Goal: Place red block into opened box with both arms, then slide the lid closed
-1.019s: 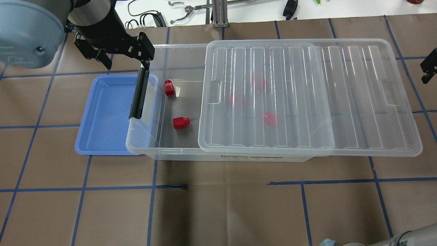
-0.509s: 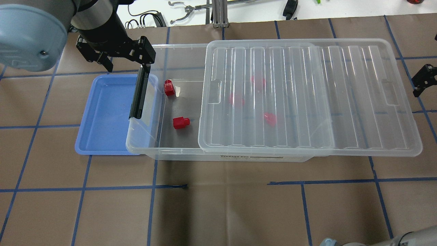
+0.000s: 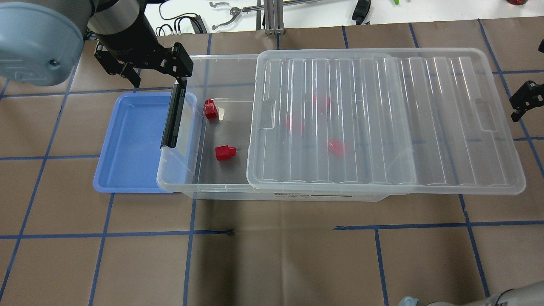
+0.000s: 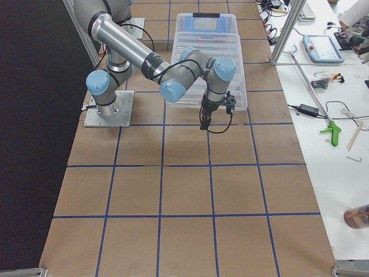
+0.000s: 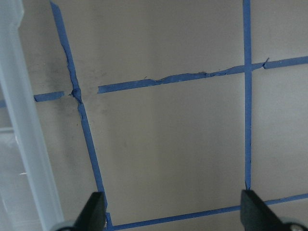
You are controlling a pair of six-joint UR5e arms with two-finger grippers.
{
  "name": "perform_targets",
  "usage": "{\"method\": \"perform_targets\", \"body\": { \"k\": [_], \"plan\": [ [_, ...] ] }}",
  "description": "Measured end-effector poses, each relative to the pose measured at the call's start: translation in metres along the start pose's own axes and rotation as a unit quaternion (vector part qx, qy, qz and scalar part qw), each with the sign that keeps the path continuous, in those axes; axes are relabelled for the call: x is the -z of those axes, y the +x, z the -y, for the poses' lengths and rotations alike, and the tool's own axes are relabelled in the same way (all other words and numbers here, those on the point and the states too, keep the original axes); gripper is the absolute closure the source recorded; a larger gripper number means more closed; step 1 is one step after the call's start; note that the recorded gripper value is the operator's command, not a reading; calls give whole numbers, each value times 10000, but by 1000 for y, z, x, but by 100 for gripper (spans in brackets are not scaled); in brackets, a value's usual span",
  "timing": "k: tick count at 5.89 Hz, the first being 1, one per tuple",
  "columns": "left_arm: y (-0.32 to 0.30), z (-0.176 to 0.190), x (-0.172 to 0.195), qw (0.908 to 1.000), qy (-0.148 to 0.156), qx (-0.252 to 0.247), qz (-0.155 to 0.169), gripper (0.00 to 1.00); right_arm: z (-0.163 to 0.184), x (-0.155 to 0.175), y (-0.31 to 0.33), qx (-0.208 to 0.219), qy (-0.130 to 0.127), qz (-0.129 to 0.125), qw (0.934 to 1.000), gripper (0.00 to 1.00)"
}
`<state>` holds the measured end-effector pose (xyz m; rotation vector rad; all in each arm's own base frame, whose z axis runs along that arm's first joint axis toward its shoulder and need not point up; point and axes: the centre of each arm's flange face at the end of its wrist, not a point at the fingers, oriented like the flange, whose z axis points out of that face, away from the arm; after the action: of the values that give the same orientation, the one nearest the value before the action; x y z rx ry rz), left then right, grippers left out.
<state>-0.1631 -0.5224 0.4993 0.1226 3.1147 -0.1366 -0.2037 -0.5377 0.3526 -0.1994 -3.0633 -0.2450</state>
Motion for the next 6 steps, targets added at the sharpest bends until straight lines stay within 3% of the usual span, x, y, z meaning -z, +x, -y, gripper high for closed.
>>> {"method": "perform_targets", "body": {
  "k": [6],
  "plan": [
    [1,-1,1,10000,7,-10,-10,2,-32,-15,-40,-7,-34,362,9993,0]
  ]
}}
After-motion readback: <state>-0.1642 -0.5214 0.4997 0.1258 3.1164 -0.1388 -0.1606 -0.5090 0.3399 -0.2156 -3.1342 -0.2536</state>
